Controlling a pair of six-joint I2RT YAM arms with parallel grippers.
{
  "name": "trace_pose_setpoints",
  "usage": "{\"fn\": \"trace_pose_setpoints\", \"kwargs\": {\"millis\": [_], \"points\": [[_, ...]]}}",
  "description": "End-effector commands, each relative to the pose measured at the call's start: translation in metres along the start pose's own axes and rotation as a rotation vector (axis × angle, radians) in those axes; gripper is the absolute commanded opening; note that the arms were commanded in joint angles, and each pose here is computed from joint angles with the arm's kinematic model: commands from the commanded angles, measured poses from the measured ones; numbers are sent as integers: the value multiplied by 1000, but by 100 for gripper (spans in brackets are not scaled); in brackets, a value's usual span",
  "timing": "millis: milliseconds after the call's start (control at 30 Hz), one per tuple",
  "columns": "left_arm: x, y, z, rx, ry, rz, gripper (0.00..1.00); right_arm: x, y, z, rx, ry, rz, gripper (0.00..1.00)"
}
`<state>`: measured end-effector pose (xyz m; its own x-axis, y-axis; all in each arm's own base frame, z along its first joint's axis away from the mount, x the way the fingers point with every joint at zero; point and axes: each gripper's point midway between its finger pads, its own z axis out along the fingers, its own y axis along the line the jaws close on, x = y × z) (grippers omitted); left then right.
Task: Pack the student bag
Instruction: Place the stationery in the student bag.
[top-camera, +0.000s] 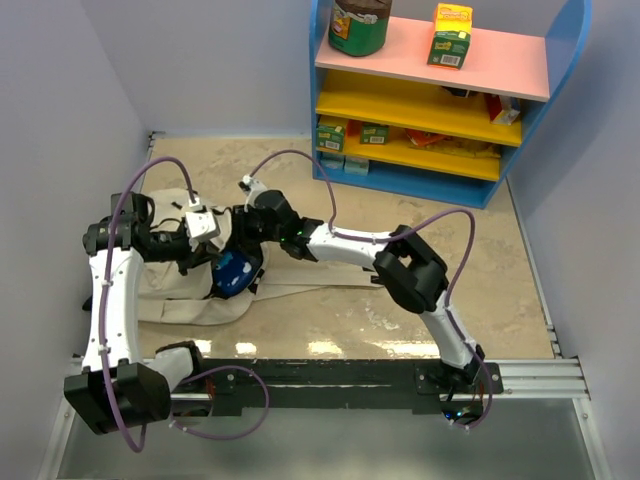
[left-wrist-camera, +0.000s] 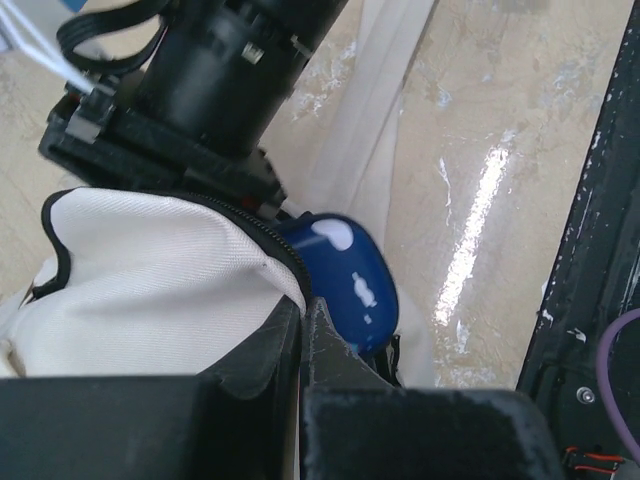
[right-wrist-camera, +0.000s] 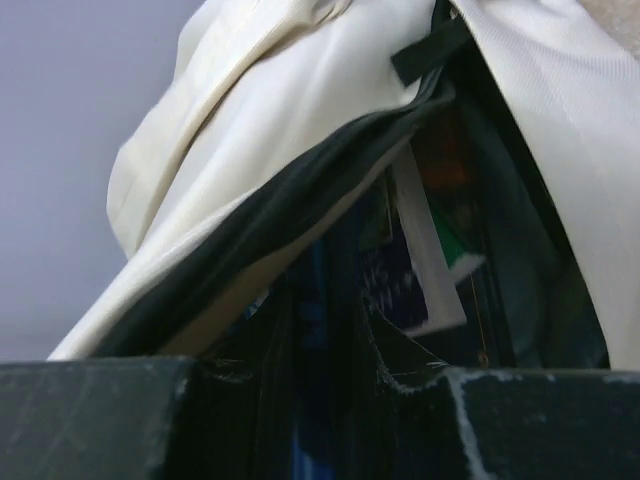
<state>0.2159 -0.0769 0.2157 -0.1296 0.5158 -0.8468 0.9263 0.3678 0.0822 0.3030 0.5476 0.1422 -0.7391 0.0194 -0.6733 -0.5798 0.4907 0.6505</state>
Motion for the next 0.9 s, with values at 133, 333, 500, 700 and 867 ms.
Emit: {"fn": "trace_pose_setpoints", "kwargs": {"millis": [133, 333, 500, 700, 867], "points": [[-32, -21, 6, 77, -148, -16, 1, -101, 70, 11, -236, -349, 77, 51], [-25, -21, 9, 87, -137, -26, 0, -85, 44, -6, -149, -315, 26, 99], [-19, -20, 11, 89, -116, -27, 0, -80, 15, -51, -92, -335, 12, 94], [-14, -19, 11, 85, -97, -18, 0, -40, -11, -77, -47, -267, -15, 69], [-16, -18, 10, 80, -95, -5, 1, -13, -18, -97, -58, -250, -8, 35]]}}
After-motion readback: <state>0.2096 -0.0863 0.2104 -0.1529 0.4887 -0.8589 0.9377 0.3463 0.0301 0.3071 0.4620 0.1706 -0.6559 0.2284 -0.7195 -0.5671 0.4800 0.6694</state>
